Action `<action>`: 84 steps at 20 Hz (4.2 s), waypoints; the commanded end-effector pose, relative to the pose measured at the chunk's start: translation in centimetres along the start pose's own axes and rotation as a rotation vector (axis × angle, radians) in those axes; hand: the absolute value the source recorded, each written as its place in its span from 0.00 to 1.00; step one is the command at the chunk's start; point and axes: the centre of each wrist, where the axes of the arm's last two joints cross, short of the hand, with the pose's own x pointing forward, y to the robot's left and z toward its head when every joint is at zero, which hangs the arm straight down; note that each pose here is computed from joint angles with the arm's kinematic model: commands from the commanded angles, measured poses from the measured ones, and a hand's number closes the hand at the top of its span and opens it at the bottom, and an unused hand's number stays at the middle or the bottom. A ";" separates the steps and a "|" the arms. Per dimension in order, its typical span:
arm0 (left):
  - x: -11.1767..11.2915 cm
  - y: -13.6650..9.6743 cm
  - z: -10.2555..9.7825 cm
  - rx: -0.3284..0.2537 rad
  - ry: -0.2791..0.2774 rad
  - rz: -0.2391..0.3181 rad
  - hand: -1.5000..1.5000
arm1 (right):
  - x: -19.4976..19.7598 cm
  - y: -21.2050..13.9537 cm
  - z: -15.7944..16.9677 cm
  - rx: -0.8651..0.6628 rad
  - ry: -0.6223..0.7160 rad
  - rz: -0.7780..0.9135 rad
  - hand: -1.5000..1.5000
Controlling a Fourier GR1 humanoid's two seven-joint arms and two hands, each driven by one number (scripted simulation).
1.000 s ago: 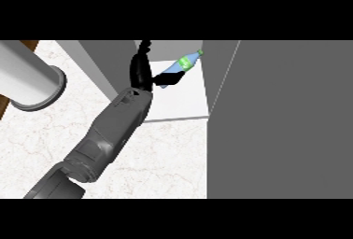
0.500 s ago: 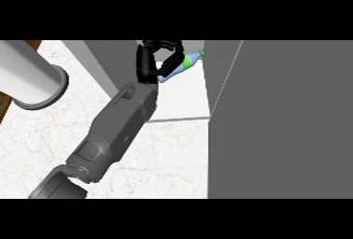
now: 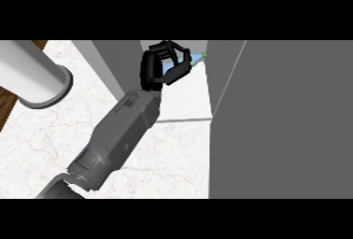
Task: Pick up the bottled water, place it into the cabinet and close the cabinet
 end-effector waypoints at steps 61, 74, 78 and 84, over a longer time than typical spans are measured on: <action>9.8 27.7 29.7 -0.244 0.088 0.262 0.00 | -0.3 4.6 -9.6 0.747 0.062 0.094 1.00; 11.1 29.0 28.0 -0.280 0.051 0.262 0.00 | -2.6 4.5 -11.7 0.592 0.089 -0.028 1.00; 11.1 29.2 27.9 -0.289 0.051 0.262 0.00 | -3.5 4.8 -13.0 0.564 0.124 -0.120 1.00; 11.5 30.0 27.5 -0.290 0.065 0.255 0.00 | -6.1 5.4 -16.9 0.594 0.189 -0.249 1.00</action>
